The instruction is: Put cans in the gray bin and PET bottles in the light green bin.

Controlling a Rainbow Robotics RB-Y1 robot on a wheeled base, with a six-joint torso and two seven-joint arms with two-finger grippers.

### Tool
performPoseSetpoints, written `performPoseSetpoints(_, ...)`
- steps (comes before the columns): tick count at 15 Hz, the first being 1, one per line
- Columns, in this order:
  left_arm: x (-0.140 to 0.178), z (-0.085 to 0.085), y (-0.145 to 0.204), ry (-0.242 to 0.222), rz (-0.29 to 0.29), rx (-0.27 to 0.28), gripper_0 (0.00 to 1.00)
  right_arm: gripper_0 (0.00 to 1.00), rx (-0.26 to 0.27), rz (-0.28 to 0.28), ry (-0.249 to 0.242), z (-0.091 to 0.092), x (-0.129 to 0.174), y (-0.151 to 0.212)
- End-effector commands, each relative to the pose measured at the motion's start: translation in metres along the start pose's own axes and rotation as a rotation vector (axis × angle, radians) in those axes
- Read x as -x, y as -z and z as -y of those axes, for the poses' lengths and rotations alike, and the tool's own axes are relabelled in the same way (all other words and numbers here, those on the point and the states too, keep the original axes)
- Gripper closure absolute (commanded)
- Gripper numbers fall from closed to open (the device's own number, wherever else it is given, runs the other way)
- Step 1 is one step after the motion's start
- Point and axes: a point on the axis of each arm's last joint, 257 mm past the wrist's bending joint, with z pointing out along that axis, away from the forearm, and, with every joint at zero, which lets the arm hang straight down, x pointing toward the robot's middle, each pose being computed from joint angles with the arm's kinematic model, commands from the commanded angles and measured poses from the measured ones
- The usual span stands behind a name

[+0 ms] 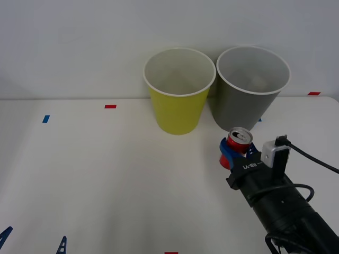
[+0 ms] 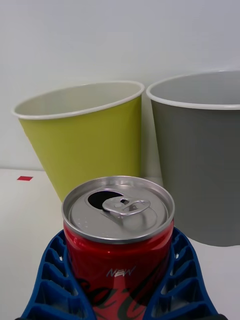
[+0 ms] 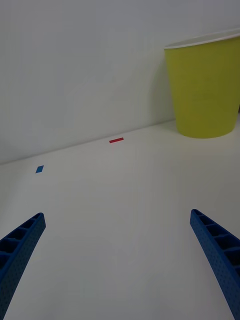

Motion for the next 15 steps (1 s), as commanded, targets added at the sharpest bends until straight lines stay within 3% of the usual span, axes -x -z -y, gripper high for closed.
performPoseSetpoints(1, 0.0, 0.0, 0.0, 0.0, 0.0, 0.0, 0.0, 0.96, -0.026, -0.021, 0.01, 0.004, 0.02, 0.004)
performPoseSetpoints(6, 0.0, 0.0, 0.0, 0.0, 0.0, 0.0, 0.0, 0.96, -0.112, -0.05, 0.057, 0.014, 0.055, 0.01)
performPoseSetpoints(9, 0.0, 0.0, 0.0, 0.0, 0.0, 0.0, 0.0, 0.97, -0.179, -0.081, 0.006, 0.02, 0.077, 0.014)
performPoseSetpoints(11, 0.0, 0.0, 0.0, 0.0, 0.0, 0.0, 0.0, 0.97, -0.22, -0.133, -0.033, 0.027, 0.074, 0.011)
performPoseSetpoints(15, 0.0, 0.0, 0.0, 0.0, 0.0, 0.0, 0.0, 0.97, -0.271, -0.163, -0.067, 0.042, 0.086, 0.0)
